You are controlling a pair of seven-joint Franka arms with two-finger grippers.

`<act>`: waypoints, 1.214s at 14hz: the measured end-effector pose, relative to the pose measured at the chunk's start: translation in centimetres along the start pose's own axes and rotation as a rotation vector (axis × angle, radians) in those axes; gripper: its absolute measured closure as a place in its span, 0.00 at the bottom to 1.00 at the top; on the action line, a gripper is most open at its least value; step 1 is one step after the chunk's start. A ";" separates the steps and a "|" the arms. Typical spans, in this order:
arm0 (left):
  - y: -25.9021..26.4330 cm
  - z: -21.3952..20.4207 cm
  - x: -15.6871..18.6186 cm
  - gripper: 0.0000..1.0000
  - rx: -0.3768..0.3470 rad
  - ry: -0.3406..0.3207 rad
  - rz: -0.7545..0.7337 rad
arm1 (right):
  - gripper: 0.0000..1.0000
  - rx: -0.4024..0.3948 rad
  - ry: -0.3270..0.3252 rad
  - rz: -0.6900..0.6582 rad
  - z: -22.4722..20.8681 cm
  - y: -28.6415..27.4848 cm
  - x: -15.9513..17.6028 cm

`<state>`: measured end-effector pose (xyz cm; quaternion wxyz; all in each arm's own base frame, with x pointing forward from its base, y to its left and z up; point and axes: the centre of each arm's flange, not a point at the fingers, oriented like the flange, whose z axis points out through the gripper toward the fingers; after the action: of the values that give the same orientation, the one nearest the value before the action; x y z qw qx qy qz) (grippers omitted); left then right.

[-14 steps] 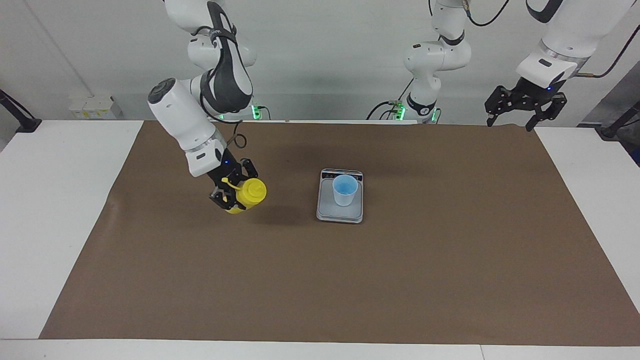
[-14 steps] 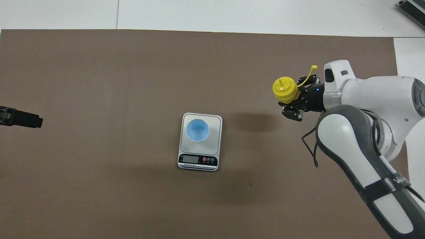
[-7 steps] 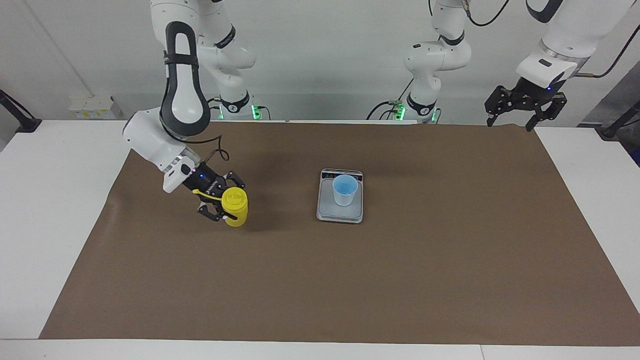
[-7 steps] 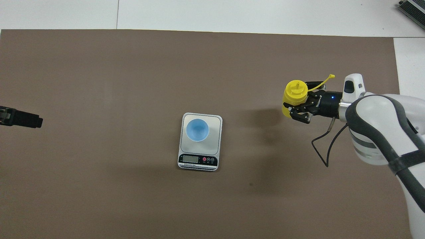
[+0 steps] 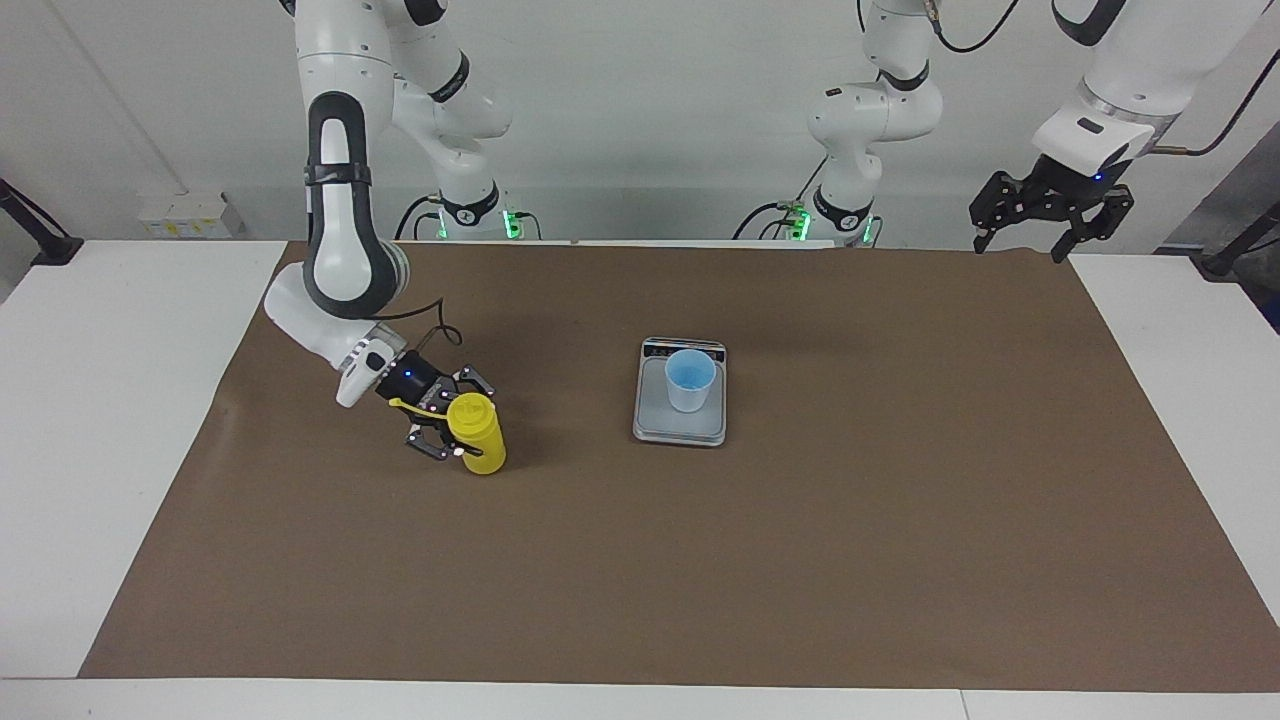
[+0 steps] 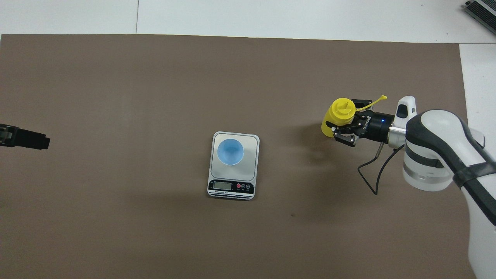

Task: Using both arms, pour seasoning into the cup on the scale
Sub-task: 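Turn the bottle upright and carry it back with the right gripper, then set the bottle down and open the right gripper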

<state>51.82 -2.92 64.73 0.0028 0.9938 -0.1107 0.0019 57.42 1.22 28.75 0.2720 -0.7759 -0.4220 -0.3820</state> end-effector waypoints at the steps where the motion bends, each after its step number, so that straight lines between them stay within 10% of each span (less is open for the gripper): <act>1: 0.0 0.0 0.0 0.00 0.000 0.000 0.000 | 0.33 0.002 0.005 0.000 -0.1 0.0 0.1; 4: 0.0 0.0 0.0 0.00 0.000 0.000 0.000 | 0.01 0.007 0.022 0.002 -0.8 0.3 0.2; 8: 0.0 0.0 0.0 0.00 0.000 0.000 0.000 | 0.00 0.004 0.012 -0.041 -2.6 1.1 -0.1; 17: 0.0 0.0 0.0 0.00 0.000 0.000 0.000 | 0.00 0.045 -0.334 -0.418 -10.2 2.4 3.4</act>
<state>51.81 -2.92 64.73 0.0029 0.9938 -0.1107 0.0018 57.04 -6.03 37.02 0.1310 -0.7178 -0.6206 -0.2870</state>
